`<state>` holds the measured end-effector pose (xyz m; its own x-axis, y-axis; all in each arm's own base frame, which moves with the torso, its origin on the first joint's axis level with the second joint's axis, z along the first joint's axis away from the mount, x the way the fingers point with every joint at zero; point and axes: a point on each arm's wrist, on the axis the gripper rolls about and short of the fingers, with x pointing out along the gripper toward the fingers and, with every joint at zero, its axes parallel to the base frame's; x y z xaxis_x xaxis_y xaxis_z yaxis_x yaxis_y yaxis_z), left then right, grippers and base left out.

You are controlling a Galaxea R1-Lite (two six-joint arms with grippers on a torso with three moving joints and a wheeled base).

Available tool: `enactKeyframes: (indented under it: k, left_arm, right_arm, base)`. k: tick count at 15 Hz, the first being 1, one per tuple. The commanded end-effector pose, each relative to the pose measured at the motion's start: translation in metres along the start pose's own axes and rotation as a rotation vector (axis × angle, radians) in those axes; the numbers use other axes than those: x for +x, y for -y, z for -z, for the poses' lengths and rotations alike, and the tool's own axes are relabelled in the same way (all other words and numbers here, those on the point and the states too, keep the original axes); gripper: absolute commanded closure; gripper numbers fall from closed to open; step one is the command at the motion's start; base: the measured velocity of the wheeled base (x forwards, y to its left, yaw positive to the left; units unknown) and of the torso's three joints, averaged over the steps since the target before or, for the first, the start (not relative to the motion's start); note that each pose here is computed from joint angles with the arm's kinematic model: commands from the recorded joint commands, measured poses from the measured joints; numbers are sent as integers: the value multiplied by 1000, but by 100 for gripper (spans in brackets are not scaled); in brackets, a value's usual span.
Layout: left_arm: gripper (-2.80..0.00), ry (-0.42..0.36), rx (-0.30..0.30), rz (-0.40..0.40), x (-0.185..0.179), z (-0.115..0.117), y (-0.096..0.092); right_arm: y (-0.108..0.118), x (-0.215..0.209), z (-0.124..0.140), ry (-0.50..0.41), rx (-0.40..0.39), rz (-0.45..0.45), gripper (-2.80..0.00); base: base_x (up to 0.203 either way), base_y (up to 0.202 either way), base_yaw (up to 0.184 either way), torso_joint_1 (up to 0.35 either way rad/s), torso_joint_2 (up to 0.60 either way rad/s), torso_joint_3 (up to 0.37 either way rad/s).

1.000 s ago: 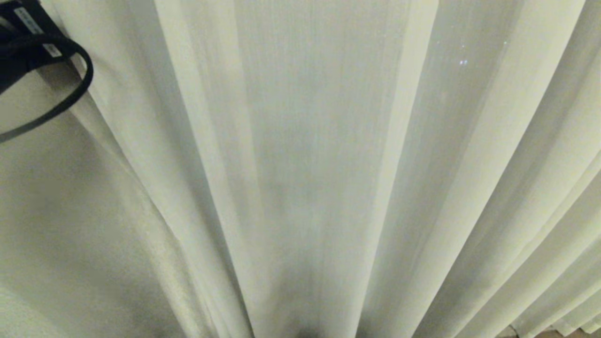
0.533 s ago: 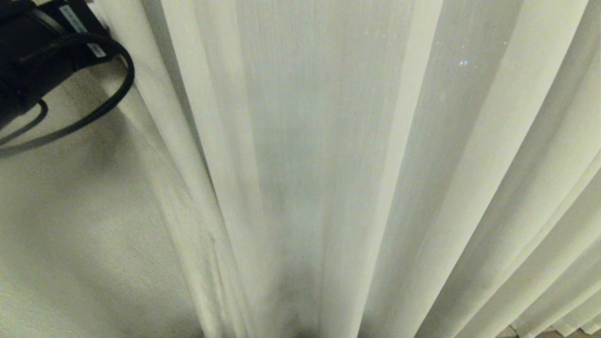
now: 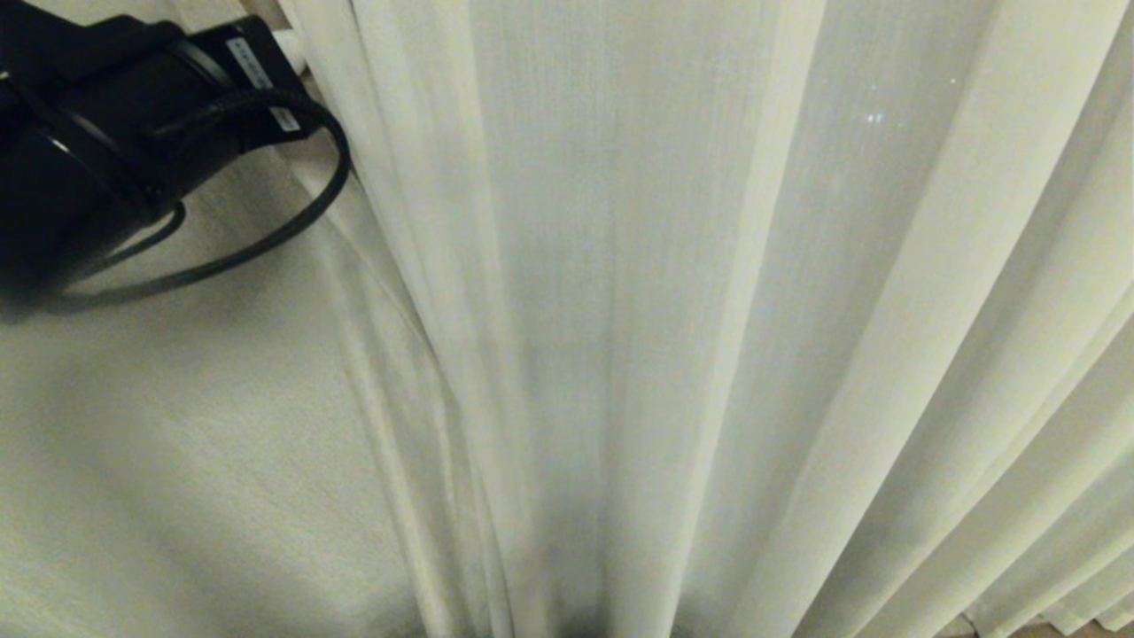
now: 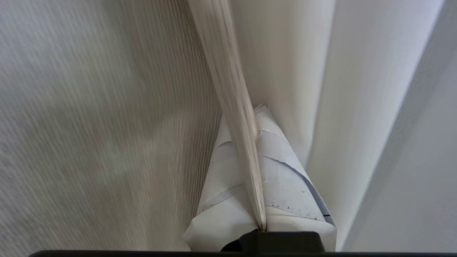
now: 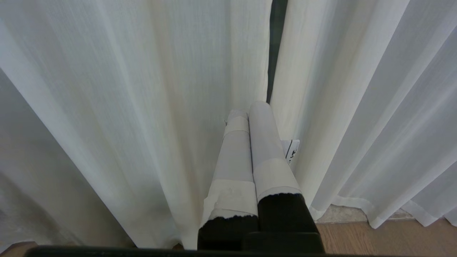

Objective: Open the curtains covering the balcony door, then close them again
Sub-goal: Close the outer curtains on both sides

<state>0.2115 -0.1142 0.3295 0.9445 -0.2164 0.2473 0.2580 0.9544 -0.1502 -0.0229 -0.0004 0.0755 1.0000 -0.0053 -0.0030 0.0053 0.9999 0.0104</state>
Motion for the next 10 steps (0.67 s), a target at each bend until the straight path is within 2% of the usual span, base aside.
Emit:
enactKeyframes:
  k: [1, 10]
  left_arm:
    - [0, -20, -1, 15, 5, 7, 6]
    - [0, -45, -33, 81, 9, 16, 26]
  right_arm:
    - [0, 0, 0, -2, 0, 1, 0]
    - [0, 0, 0, -2, 0, -1, 0]
  base:
    - [0, 0, 0, 0, 0, 0]
    - [0, 0, 0, 0, 0, 0]
